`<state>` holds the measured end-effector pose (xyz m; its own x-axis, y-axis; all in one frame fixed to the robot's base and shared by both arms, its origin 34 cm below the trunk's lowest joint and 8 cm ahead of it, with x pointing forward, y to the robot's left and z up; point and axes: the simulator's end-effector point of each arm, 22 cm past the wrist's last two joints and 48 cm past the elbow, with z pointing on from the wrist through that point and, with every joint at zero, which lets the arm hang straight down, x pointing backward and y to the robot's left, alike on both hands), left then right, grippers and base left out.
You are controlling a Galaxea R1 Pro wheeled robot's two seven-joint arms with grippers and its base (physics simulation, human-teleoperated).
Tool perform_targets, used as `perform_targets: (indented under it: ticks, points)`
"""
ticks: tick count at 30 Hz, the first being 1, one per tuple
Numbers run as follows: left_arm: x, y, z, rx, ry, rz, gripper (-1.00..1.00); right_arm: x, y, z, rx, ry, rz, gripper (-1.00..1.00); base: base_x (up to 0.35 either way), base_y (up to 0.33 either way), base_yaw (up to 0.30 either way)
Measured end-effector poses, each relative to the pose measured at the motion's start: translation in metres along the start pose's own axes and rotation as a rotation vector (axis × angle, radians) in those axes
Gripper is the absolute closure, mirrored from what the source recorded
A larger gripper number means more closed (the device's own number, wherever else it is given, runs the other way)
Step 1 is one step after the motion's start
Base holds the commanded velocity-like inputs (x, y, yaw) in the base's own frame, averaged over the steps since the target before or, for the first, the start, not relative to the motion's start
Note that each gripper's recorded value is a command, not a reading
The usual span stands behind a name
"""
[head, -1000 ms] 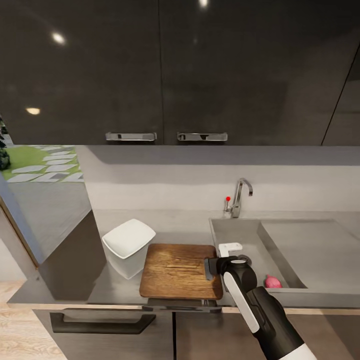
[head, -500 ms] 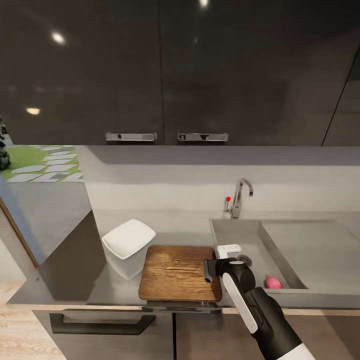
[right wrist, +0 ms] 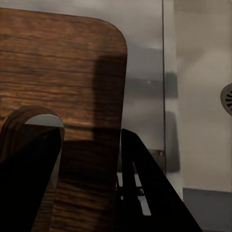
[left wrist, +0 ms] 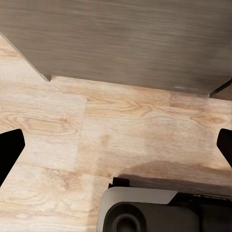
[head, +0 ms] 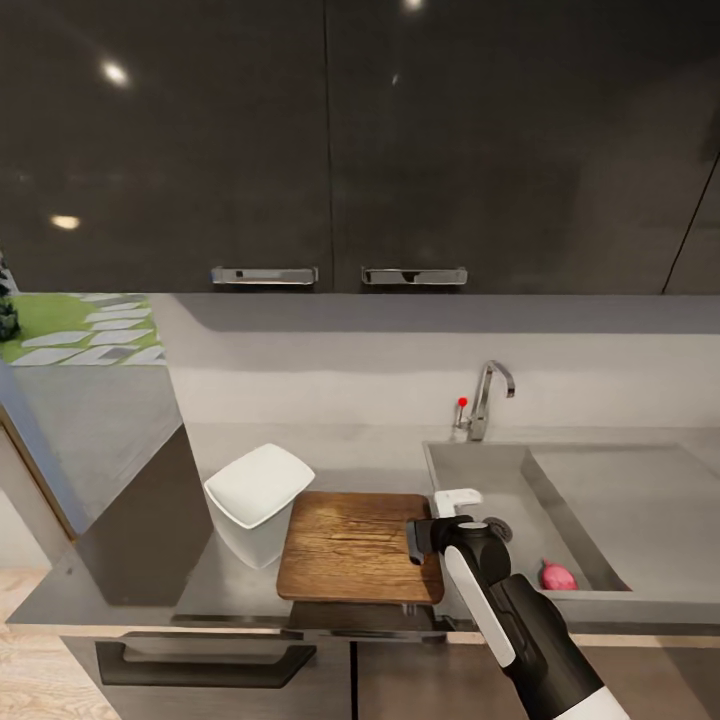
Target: In the kitchen, take the Vidalia onion out of the sink, dice it on the chopping board with the paring knife, put the diced onion into the bowl on the countertop, then place both the paring knife and the chopping board into the sink.
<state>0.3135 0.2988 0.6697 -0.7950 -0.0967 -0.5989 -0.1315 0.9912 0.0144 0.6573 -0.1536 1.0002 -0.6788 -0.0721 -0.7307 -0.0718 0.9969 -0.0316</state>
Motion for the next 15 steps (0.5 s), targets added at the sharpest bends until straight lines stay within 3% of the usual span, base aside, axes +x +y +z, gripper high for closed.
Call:
perform_targets:
  ticks: [10,15]
  points:
    - [0.000,0.000,0.000,0.000,0.000,0.000,-1.00,0.004,0.017,-0.001,-0.021,0.003,-0.046,1.00,0.000,0.000,0.000]
    - [0.000,0.000,0.000,0.000,0.000,0.000,-1.00,0.006,0.018,0.000,-0.027,0.006,-0.046,1.00,0.000,0.000,0.000]
